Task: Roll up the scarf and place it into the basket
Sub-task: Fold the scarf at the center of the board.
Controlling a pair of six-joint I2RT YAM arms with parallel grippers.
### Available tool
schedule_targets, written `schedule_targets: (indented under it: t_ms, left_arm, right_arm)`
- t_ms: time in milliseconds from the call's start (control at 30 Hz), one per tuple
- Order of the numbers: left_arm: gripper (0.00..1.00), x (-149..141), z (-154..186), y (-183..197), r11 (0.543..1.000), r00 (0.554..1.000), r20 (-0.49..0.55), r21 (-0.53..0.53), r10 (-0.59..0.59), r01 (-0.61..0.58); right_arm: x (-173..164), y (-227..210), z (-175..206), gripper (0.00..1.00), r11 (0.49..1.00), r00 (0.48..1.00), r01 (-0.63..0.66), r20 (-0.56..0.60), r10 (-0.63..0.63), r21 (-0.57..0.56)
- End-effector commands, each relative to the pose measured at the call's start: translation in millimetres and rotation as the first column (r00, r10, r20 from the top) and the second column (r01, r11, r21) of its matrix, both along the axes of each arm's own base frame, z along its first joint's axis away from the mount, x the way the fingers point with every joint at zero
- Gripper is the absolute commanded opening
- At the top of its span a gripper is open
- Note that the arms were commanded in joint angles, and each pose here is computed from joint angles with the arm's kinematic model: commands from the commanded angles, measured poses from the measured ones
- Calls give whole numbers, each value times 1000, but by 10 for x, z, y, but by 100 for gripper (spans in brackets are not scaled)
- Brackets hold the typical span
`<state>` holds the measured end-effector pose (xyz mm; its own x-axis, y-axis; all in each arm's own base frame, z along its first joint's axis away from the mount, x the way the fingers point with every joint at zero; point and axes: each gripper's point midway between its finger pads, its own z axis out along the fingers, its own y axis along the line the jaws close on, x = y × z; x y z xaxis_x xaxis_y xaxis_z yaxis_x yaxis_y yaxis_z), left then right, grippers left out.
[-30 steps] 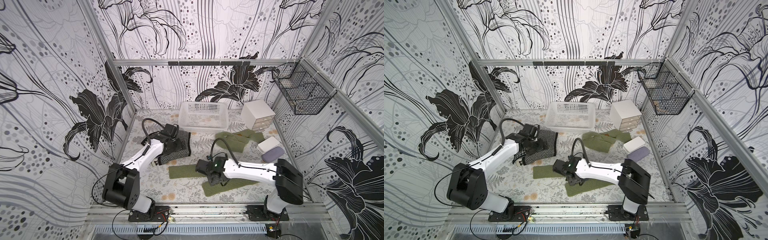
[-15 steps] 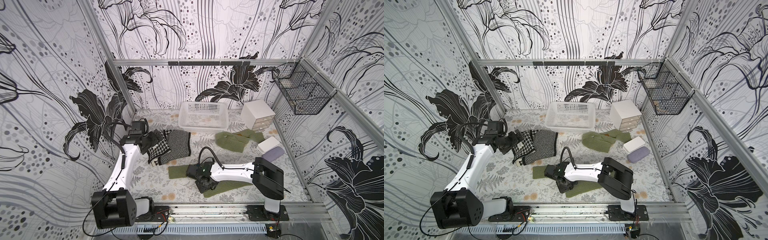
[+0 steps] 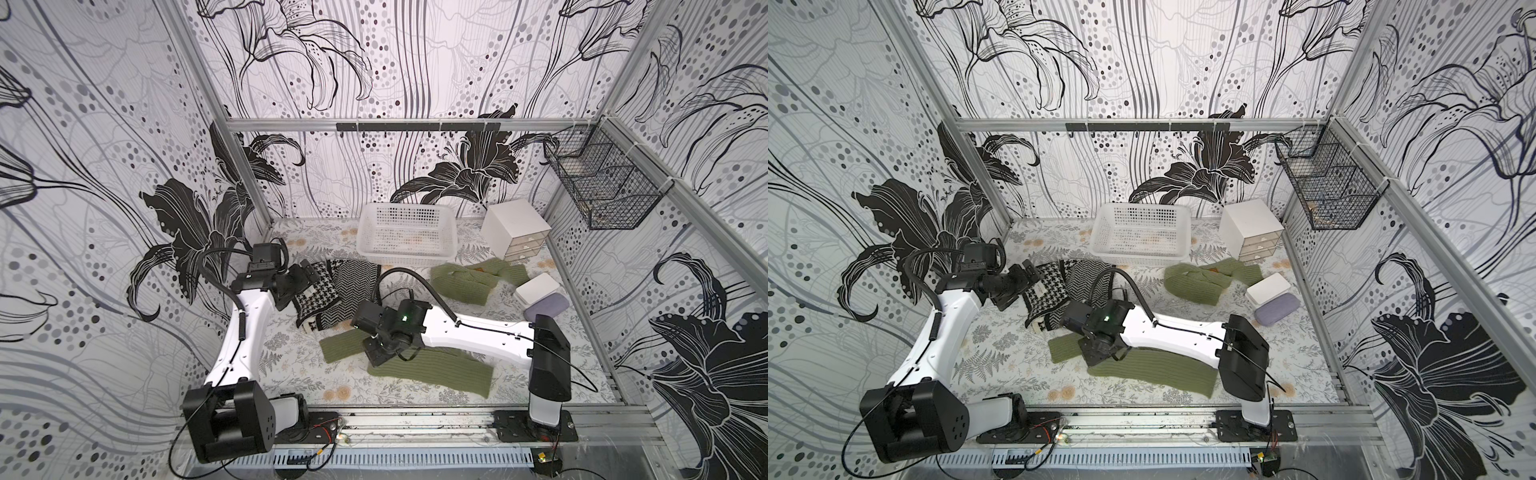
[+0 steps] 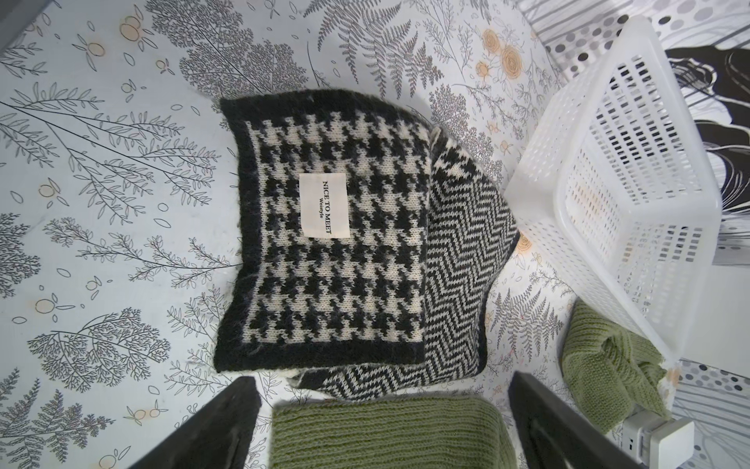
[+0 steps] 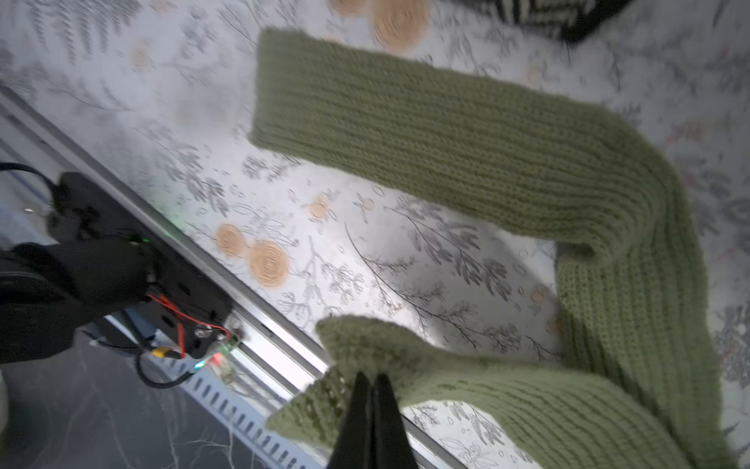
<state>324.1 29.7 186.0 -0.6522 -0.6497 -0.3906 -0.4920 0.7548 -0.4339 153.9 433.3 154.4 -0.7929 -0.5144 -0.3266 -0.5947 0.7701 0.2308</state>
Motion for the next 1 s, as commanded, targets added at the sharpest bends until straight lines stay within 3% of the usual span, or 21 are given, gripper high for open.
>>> schedule_targets:
  t_ms: [0, 133, 333, 367, 400, 433, 500, 567, 733, 967]
  left_arm:
    - [99, -40, 123, 53, 1000, 1000, 23, 6, -13, 13]
    - [99, -46, 114, 30, 999, 999, 20, -7, -42, 42]
    - [99, -111, -56, -224, 986, 995, 29, -129, -98, 101]
    - [99, -120, -92, -291, 982, 993, 34, -151, -111, 115]
    - [99, -141, -138, -360, 978, 991, 24, -164, -129, 131]
    - [99, -153, -176, -407, 977, 990, 9, -163, -142, 141]
    - [99, -176, -276, -532, 975, 983, -29, -136, -180, 175]
    - [99, -191, -377, -683, 968, 973, -64, -133, -222, 212]
    - [99, -339, -708, -934, 963, 947, -187, -122, -262, 242]
    - [99, -597, -989, -917, 966, 915, -314, -41, -254, 254]
  right_arm:
    - [56, 241, -14, 0, 996, 996, -87, -29, 87, 2]
    - [144, 550, -220, 0, 992, 986, -119, -114, 124, 49]
    - [391, 757, -548, 0, 992, 979, -79, -178, 97, 101]
    - [423, 756, -586, 11, 992, 978, -76, -184, 93, 101]
    - [475, 732, -610, 34, 993, 981, -68, -175, 84, 96]
    - [510, 701, -610, 48, 994, 985, -62, -157, 76, 92]
    - [610, 543, -513, 67, 995, 995, -15, -93, 24, 98]
    - [642, 292, -395, 77, 995, 999, 33, -33, -31, 89]
    - [480, -620, -454, 79, 981, 982, 188, 23, -187, -53]
    - [238, -1430, -390, 79, 948, 948, 314, 77, -310, -53]
